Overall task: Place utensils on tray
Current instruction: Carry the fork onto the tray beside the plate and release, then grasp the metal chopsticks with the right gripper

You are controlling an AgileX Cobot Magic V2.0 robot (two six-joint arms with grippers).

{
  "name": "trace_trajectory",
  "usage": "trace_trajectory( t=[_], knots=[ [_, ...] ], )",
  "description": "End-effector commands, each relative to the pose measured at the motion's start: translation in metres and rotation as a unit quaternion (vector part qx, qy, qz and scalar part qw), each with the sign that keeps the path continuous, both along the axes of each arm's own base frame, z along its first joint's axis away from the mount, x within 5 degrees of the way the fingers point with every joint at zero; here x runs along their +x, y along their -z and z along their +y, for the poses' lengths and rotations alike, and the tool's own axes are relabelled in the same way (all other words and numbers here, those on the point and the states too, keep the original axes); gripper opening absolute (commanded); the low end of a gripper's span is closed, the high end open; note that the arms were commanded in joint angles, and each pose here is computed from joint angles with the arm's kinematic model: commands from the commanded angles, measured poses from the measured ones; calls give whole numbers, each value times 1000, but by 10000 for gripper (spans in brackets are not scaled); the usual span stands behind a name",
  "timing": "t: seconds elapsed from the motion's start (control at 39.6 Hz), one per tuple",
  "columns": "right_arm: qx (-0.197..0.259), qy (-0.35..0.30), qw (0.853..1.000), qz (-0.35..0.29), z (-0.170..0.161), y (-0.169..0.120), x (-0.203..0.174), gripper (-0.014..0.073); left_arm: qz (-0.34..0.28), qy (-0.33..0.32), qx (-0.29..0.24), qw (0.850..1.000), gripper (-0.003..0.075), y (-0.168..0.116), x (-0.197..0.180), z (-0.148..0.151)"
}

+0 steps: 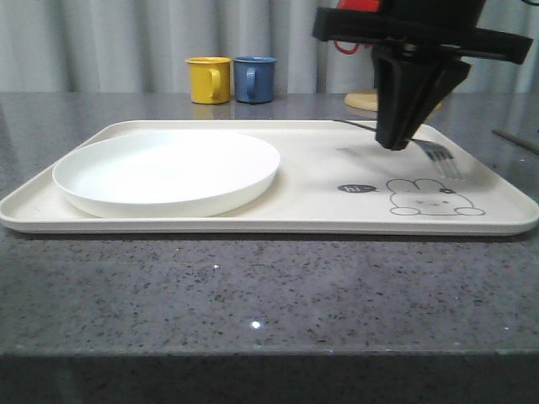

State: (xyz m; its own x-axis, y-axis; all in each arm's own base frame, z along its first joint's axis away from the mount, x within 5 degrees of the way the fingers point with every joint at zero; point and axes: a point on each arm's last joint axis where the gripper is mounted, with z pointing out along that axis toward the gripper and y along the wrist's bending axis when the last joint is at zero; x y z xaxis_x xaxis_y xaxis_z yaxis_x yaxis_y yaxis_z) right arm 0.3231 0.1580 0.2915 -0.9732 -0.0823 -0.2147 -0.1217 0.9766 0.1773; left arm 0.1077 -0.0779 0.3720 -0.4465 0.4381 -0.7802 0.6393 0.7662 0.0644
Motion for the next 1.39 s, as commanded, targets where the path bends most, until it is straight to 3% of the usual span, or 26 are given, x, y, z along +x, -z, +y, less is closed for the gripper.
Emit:
trace_trajectory(
  t=[0.0,0.15,0.5,0.58,0.81,1.01,1.16,1.36],
  knots=[
    [40,40,998,-39,13,-18,0,4,-38,0,-35,999,-18,-14,1,-2],
    [59,79,994,-37,27,-6,5,4,-38,0,-35,999,-18,-14,1,-2],
    [65,100,992,-33,35,11,16,10,-38,0,-35,999,-18,-14,1,-2],
    [67,100,992,-35,35,12,16,46,-38,0,-35,999,-18,-14,1,-2],
    [78,100,990,-57,35,3,16,274,-38,0,-35,999,-18,-14,1,-2],
    [72,74,990,-93,27,-20,7,288,-38,0,-35,999,-18,-14,1,-2],
    [28,0,989,-146,12,-48,-8,288,-38,0,-35,999,-18,-14,1,-2],
    [-64,15,987,-147,-43,-63,-13,288,-38,0,-35,999,-18,-14,1,-2]
  ],
)
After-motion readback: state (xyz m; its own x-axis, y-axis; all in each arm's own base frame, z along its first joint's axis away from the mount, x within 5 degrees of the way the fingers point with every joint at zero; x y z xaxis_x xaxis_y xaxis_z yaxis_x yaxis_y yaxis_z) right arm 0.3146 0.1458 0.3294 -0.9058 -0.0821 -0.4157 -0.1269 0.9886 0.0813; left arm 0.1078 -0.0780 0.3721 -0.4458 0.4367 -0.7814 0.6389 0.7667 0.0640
